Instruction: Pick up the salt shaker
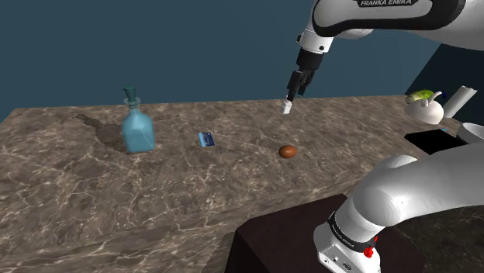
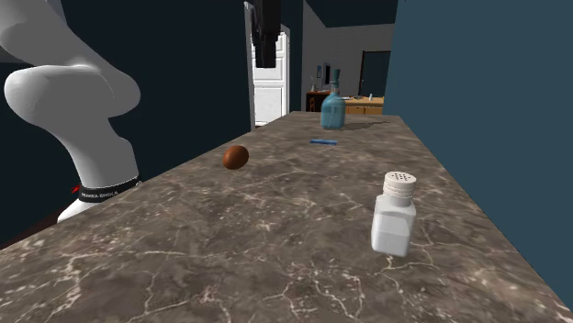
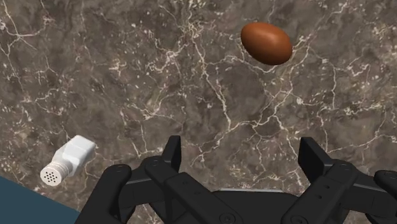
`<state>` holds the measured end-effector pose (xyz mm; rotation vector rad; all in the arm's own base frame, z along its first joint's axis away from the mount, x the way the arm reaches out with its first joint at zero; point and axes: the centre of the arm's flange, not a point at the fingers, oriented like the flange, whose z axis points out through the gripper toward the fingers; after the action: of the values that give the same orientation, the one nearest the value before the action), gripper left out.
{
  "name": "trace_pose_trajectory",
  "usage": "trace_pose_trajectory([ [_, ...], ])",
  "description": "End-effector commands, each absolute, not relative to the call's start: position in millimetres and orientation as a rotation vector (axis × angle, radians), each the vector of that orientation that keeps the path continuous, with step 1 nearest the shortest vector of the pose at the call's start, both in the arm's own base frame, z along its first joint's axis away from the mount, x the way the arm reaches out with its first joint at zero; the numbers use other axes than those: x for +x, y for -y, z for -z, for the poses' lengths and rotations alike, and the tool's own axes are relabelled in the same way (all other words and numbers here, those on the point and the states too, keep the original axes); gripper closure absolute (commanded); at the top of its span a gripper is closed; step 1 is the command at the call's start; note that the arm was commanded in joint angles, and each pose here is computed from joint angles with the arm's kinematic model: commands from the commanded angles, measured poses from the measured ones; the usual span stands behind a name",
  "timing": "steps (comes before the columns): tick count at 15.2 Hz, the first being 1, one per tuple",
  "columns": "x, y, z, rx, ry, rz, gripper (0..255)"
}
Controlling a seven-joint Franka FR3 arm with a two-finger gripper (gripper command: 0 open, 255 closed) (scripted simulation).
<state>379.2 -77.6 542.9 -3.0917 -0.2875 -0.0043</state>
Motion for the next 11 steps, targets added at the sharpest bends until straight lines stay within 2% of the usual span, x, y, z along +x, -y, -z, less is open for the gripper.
trace_pose_trajectory([
  [1,393,98,-534,-3.097,0.286,0.008,0],
  [11,463,198,-494,-3.117,0.274,0.020,0],
])
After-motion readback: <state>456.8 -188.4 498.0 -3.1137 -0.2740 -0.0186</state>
